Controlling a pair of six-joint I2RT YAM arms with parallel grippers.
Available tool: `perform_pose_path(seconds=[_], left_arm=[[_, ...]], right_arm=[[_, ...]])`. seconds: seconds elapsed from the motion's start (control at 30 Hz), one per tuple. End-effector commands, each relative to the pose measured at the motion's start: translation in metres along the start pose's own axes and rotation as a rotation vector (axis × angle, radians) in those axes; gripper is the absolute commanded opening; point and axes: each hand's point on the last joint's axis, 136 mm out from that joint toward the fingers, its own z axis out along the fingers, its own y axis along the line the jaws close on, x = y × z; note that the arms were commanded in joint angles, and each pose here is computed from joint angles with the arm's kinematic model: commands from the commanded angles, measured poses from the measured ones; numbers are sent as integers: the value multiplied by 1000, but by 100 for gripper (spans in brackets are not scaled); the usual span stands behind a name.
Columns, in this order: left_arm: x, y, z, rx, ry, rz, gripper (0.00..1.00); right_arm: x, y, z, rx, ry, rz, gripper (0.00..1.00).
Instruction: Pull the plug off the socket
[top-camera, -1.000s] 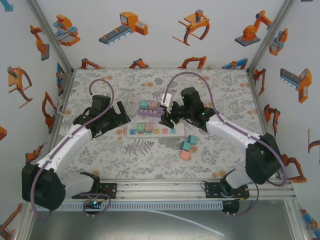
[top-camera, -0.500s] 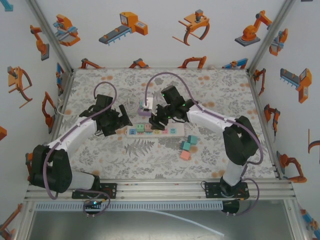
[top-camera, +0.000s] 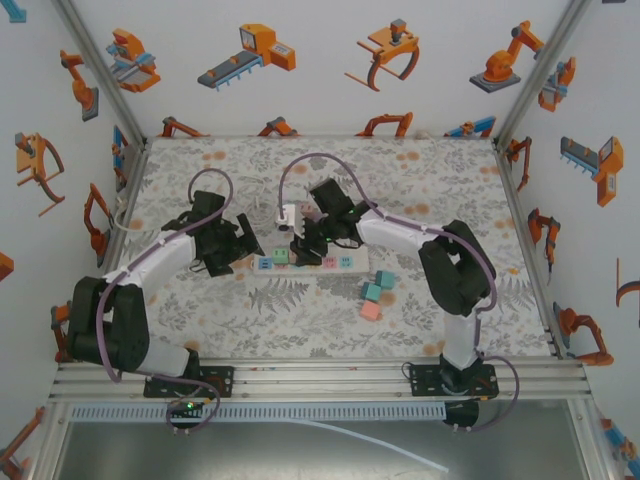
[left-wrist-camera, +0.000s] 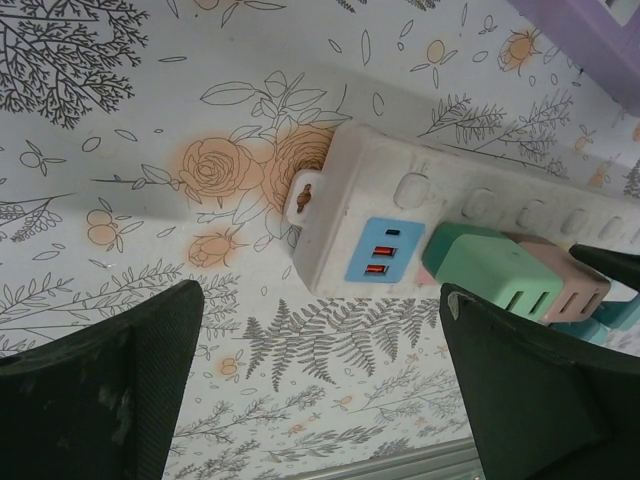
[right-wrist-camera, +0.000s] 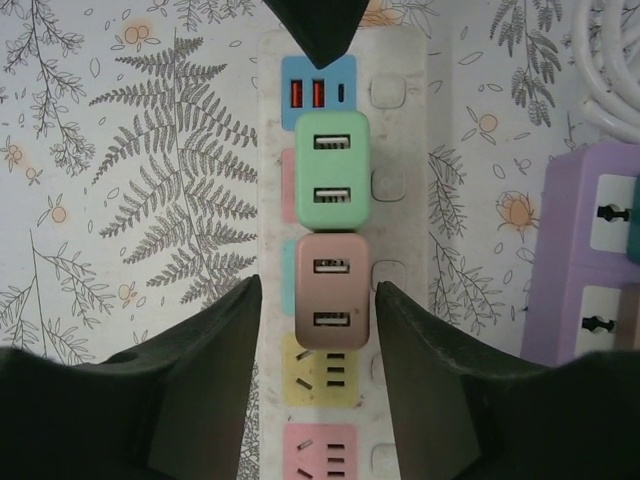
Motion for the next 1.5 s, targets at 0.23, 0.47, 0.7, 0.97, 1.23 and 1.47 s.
perform_pose_path(seconds=[0.23, 0.47, 0.7, 0.97, 1.23, 1.47], left_arm=[[17, 8, 22, -10, 94, -21, 81], [23, 12, 31, -18, 125, -23, 66], [29, 19, 37, -44, 146, -20, 50], [34, 23, 42, -58, 163, -23, 42], [43, 33, 50, -105, 176, -32, 39], [50, 37, 56, -133, 186, -31, 36]], right_arm=[[-11, -3, 7, 18, -38, -62, 34], [-6, -1, 7, 20, -25, -69, 28], [-4, 1, 6, 18, -26, -75, 23], [-8, 4, 4, 15, -48, -88, 18], [-18, 7, -4, 24, -81, -94, 8], [-30, 10, -14, 36, -119, -112, 0]])
